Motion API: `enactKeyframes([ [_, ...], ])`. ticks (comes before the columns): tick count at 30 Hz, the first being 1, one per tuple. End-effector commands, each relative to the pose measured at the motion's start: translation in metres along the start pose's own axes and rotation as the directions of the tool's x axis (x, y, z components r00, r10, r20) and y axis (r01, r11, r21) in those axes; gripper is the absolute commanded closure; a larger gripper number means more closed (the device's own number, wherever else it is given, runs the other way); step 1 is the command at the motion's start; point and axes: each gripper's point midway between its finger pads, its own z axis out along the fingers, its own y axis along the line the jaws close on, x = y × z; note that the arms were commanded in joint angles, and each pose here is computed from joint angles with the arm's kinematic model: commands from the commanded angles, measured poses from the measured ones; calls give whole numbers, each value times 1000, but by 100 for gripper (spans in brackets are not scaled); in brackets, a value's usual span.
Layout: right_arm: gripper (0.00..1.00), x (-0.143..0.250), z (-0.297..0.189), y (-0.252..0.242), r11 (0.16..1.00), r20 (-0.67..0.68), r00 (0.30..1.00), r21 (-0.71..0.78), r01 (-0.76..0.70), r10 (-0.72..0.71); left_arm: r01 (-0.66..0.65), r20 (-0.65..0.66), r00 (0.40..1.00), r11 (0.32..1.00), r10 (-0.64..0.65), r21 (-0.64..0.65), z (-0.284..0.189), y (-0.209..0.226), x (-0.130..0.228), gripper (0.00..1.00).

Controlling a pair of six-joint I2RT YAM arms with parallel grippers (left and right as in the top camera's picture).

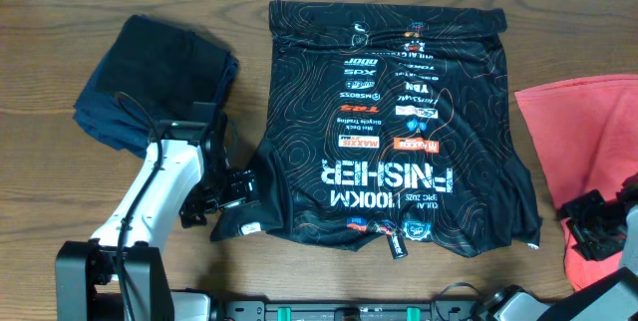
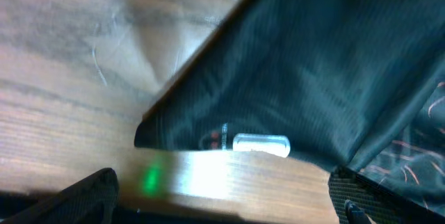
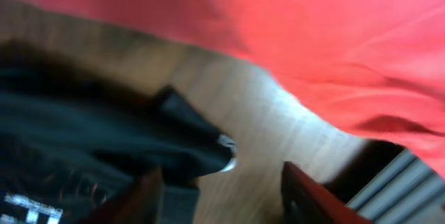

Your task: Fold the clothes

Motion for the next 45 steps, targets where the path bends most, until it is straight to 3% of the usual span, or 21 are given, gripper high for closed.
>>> enactKeyframes([
  [1,44,19,16,8,998,-51,997,-38,59,-61,53,-1,999,998,-53,-21,8,7,3,2],
  [6,44,26,35,29,977,-43,990,-177,121,-131,89,13,996,996,-89,3,22,2,-7,0],
  [8,44,29,38,32,970,-46,988,-203,134,-146,77,16,997,997,-78,31,29,-4,-13,6],
  [14,42,28,41,32,970,-37,988,-202,136,-147,5,-9,1000,999,-5,51,45,-11,-21,42],
  [21,38,30,47,26,976,-35,989,-172,136,-144,-97,-50,993,985,105,144,59,-28,-21,75],
  [23,37,32,52,25,976,-32,989,-172,136,-144,-120,-48,991,982,128,144,59,-27,-21,93],
  [25,39,34,58,23,975,-28,989,-173,137,-144,-120,-53,990,983,128,136,57,-25,-20,94],
  [26,45,34,61,21,977,-24,990,-165,135,-141,-108,-62,991,986,116,126,54,-21,-20,94],
  [29,90,28,64,8,994,-4,997,-85,73,-74,-26,-82,996,999,29,33,40,4,-24,94],
  [30,99,25,62,5,996,3,999,-73,49,-49,6,-79,997,1000,-7,-7,32,15,-27,94],
  [34,99,9,44,7,997,23,1000,-76,-1,3,117,-38,992,990,-121,-82,-3,53,-41,94],
  [45,95,15,16,-5,1000,-37,999,8,24,-24,308,28,951,951,-307,-27,-37,97,-55,94],
])
